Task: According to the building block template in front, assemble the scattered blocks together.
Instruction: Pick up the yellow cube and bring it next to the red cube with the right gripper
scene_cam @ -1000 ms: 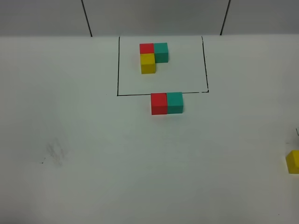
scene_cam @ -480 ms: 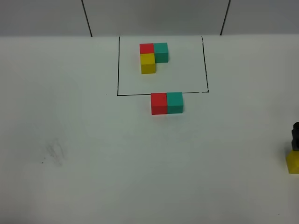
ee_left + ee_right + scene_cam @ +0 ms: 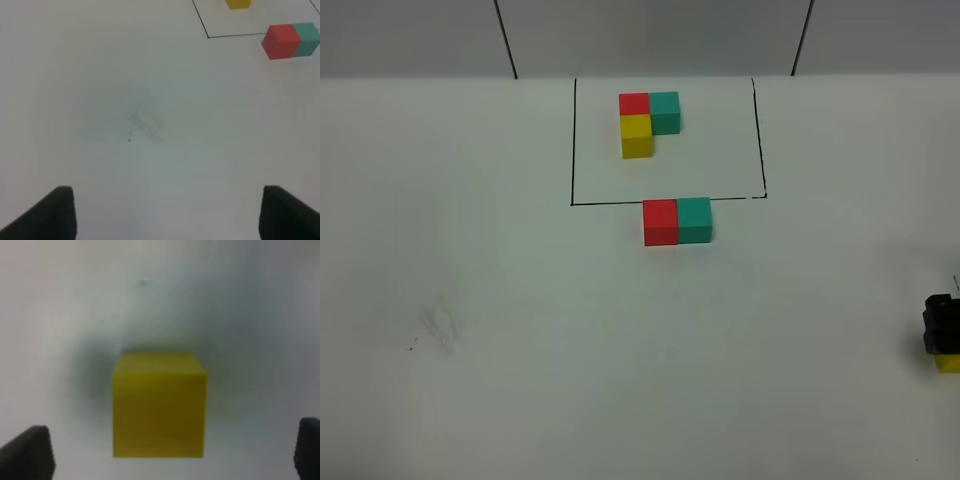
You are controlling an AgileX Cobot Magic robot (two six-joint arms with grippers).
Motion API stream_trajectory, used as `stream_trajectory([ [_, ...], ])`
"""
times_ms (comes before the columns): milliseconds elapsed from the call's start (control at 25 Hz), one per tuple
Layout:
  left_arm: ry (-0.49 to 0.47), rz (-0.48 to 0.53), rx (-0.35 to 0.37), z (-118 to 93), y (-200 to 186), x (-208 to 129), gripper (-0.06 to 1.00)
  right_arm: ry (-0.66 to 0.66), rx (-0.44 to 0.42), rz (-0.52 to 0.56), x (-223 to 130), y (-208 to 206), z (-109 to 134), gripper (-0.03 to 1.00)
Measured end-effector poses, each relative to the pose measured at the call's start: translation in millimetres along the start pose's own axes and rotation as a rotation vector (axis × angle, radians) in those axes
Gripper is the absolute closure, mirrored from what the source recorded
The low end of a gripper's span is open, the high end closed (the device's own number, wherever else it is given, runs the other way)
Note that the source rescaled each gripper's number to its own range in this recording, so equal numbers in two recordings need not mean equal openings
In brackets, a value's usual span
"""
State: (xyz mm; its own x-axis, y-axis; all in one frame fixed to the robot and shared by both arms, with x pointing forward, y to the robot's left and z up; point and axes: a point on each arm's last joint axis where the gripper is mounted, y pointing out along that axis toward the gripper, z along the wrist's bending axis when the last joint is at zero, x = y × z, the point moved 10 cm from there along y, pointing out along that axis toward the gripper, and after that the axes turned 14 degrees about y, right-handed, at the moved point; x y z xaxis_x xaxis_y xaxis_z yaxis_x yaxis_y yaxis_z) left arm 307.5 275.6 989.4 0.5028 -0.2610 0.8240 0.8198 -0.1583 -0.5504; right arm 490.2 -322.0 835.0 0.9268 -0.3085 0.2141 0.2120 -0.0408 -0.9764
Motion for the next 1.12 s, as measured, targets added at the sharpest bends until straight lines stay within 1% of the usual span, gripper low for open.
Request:
stream_trajectory([
  [400,0.000,0.000,0.000,0.0,0.0,0.0,0.29,0.007,0.012,-0.017,3.4,4.3,2.4,0.02],
  [600,0.000,0.000,0.000,0.0,0.0,0.0,0.29,0.000,0.000,0.035,-1.9,22.3,1.7,0.04],
  [720,0.000,0.000,0.000,0.0,0.0,0.0,0.29,-0.001,-0.003,0.048,-3.4,27.1,1.5,0.09],
  [800,0.000,0.000,0.000,0.0,0.0,0.0,0.29,-0.001,-0.003,0.048,-3.4,27.3,1.5,0.16],
  [880,0.000,0.000,0.000,0.0,0.0,0.0,0.29,-0.001,-0.003,0.046,-3.0,27.4,1.6,0.28],
  [960,0.000,0.000,0.000,0.0,0.0,0.0,0.29,-0.001,-0.003,0.047,-3.1,27.6,1.6,0.43],
  [1080,0.000,0.000,0.000,0.0,0.0,0.0,0.29,-0.001,-0.003,0.048,-3.4,27.6,1.5,0.70],
  [1120,0.000,0.000,0.000,0.0,0.0,0.0,0.29,-0.001,-0.004,0.051,-3.8,27.6,1.4,0.81],
])
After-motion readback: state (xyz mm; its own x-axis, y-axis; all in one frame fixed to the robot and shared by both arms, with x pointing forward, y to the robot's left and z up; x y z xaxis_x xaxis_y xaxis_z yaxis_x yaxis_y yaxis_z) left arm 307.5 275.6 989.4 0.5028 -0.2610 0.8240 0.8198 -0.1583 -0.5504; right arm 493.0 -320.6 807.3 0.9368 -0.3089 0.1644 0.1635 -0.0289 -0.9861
